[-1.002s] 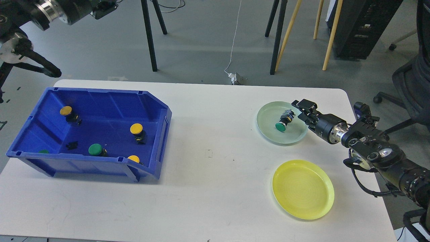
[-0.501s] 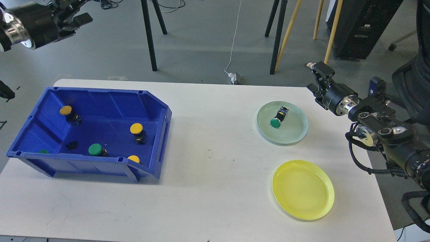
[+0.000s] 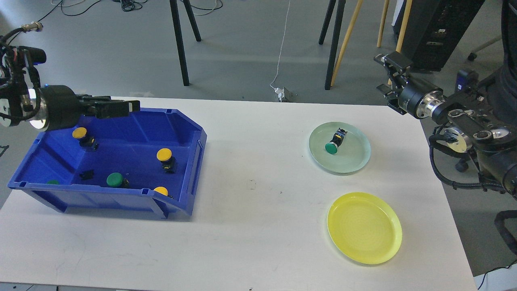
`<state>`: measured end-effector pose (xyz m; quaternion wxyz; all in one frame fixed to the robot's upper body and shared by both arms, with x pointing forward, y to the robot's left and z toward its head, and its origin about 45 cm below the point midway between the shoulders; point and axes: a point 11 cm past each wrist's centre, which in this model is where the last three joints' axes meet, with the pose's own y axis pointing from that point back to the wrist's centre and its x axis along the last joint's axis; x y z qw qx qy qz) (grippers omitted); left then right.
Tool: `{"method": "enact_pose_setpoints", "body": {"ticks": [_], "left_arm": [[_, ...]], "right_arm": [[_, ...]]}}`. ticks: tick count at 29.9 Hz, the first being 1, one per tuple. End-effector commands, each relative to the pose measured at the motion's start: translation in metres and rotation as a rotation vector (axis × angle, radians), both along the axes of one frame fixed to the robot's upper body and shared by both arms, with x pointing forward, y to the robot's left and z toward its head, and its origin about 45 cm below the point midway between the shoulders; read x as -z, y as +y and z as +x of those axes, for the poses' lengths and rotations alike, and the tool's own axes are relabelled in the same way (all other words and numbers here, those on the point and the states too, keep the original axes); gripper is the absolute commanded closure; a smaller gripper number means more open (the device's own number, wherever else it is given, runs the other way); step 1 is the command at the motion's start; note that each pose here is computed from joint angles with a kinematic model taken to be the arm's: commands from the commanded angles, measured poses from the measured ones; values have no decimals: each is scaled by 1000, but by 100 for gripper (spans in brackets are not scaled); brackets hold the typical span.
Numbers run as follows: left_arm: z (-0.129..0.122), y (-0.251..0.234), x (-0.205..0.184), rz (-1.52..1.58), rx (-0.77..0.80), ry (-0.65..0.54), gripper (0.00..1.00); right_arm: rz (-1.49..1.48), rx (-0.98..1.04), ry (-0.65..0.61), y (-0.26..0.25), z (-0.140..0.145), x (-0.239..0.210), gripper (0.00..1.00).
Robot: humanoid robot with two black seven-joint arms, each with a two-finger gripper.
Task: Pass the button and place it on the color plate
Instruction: 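Withdraw the right gripper and move the left gripper into the bin, then grasp another black button in the bin with the left gripper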
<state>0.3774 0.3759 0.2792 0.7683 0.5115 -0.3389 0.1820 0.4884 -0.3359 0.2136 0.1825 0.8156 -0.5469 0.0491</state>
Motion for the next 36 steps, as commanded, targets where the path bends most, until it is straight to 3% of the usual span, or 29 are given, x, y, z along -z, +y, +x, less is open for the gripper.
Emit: {"method": "enact_pose_setpoints", "body": {"ticks": [1,7,12,36], "left_arm": [[-8,-11,45,72,53,90,2],[-8,-26,108,163,94,192,2],[-1,-31,130,161,70,224,2],[22,-66,146,126,60,224,2]], "right_arm": [[-11,11,2,-7,0,-3,1],[-26,21,10,-13,0,-5,1],[-33,21,8,-15,1,-7,1],[-44,21,28,-13,-1,-2,1]]}}
